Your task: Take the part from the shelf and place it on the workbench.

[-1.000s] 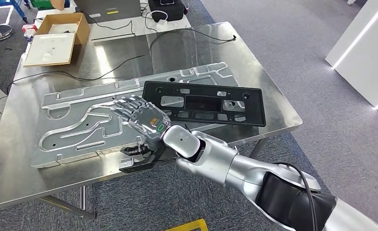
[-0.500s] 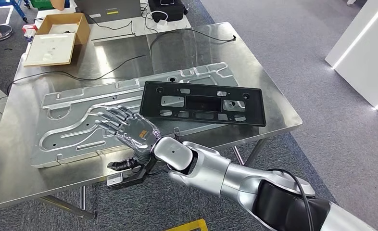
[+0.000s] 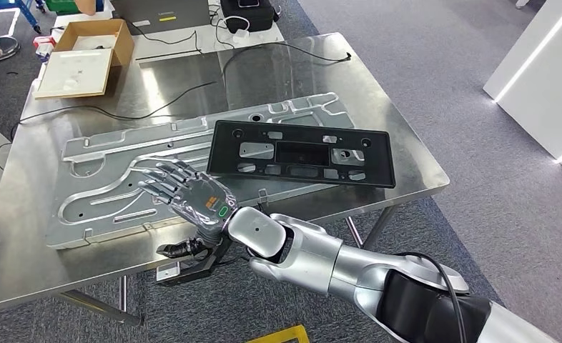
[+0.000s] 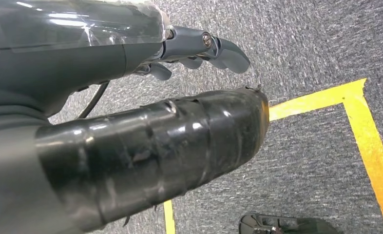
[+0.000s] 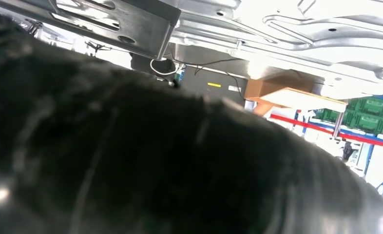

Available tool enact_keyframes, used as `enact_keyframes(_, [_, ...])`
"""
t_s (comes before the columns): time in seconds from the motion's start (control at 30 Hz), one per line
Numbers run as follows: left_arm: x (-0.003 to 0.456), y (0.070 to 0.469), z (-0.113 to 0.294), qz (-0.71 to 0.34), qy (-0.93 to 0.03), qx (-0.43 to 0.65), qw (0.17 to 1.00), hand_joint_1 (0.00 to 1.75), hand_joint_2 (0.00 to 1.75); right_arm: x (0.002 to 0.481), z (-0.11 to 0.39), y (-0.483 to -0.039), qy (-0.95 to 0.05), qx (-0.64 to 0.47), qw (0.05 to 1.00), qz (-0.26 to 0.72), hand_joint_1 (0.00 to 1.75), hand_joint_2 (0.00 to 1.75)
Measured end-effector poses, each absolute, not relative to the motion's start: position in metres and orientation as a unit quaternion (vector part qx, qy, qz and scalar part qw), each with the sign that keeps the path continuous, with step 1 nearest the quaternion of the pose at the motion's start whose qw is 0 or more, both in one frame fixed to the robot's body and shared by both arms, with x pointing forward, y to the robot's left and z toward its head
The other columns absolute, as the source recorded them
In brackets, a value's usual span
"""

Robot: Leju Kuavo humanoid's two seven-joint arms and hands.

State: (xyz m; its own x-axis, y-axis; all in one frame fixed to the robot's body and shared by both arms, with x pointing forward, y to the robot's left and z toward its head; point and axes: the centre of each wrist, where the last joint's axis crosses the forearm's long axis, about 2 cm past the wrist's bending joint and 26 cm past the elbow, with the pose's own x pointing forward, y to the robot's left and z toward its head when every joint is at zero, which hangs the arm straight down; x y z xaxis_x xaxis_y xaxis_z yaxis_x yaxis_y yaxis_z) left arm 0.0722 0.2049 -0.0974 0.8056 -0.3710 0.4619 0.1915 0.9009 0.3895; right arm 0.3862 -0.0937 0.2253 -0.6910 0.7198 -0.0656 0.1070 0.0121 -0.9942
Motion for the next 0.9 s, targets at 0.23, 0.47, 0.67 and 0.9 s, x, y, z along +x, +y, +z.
enact_keyframes(0.23, [0.0723, 0.205, -0.0974, -0.15, -0.273, 0.164, 0.936, 0.0, 0.0, 0.3858, 0.2262, -0.0943, -0.67, -0.309, 0.241, 0.63, 0.0, 0.0])
enact_keyframes(0.47, [0.0719, 0.2043, -0.0974, -0.148, -0.272, 0.164, 0.937, 0.0, 0.0, 0.3849, 0.2233, -0.0981, -0.666, -0.311, 0.242, 0.633, 0.0, 0.0])
enact_keyframes(0.67, [0.0716, 0.2039, -0.0974, -0.148, -0.271, 0.163, 0.937, 0.0, 0.0, 0.3841, 0.2187, -0.1016, -0.661, -0.312, 0.244, 0.637, 0.0, 0.0])
enact_keyframes(0.9, [0.071, 0.2048, -0.0976, -0.148, -0.27, 0.165, 0.937, 0.0, 0.0, 0.3843, 0.2191, -0.1022, -0.66, -0.314, 0.242, 0.638, 0.0, 0.0])
